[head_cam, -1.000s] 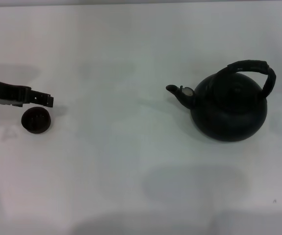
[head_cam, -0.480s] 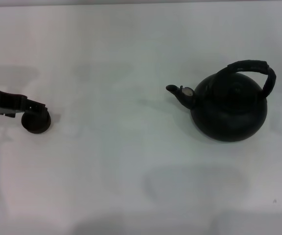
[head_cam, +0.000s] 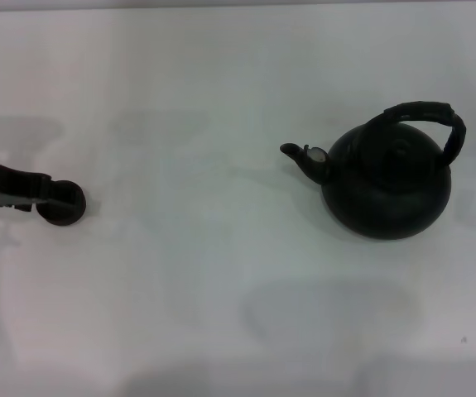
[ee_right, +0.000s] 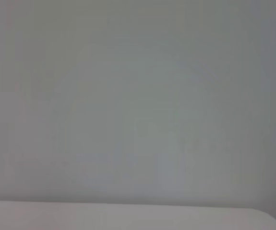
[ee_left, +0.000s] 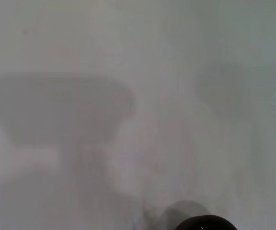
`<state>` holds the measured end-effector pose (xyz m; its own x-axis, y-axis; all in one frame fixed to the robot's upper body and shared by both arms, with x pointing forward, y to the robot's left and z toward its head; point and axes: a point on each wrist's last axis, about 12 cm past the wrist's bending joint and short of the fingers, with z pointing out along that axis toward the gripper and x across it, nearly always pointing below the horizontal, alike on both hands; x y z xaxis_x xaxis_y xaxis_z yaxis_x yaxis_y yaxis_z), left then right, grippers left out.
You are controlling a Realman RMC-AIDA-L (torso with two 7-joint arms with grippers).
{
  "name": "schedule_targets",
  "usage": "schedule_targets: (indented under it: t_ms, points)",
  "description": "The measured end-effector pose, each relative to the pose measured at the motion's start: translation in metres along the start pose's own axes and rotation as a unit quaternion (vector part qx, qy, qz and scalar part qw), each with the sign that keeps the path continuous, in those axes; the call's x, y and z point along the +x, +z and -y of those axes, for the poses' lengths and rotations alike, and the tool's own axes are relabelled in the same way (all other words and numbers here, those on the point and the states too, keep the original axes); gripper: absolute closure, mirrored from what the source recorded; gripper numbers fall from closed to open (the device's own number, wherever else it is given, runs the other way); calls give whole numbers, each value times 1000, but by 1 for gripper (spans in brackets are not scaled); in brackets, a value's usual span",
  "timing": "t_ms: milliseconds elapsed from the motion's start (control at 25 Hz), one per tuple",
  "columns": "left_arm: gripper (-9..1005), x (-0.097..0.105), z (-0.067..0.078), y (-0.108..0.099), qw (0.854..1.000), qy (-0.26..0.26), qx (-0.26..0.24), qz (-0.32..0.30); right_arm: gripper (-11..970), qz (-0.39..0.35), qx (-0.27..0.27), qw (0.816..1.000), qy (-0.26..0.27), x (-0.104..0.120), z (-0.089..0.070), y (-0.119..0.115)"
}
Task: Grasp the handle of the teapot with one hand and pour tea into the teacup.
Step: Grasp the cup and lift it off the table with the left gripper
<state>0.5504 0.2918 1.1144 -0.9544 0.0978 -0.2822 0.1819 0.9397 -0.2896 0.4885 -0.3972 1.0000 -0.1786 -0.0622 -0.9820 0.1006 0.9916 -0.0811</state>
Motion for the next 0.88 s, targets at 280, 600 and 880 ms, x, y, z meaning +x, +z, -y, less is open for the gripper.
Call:
schedule_targets:
  t_ms: [280,600,880]
  points:
    - [122,0,-1,5,1000,2,3,1,146,1,-1,1000,1,-1,-1,1]
    - [129,-5,1,12,1000,8,7,-1,146,3,-3,1000,-1,-2,-2,3]
    - [135,-9,2,12,1000,7,7,5,146,1,-2,1000,-2,-2,-1,3]
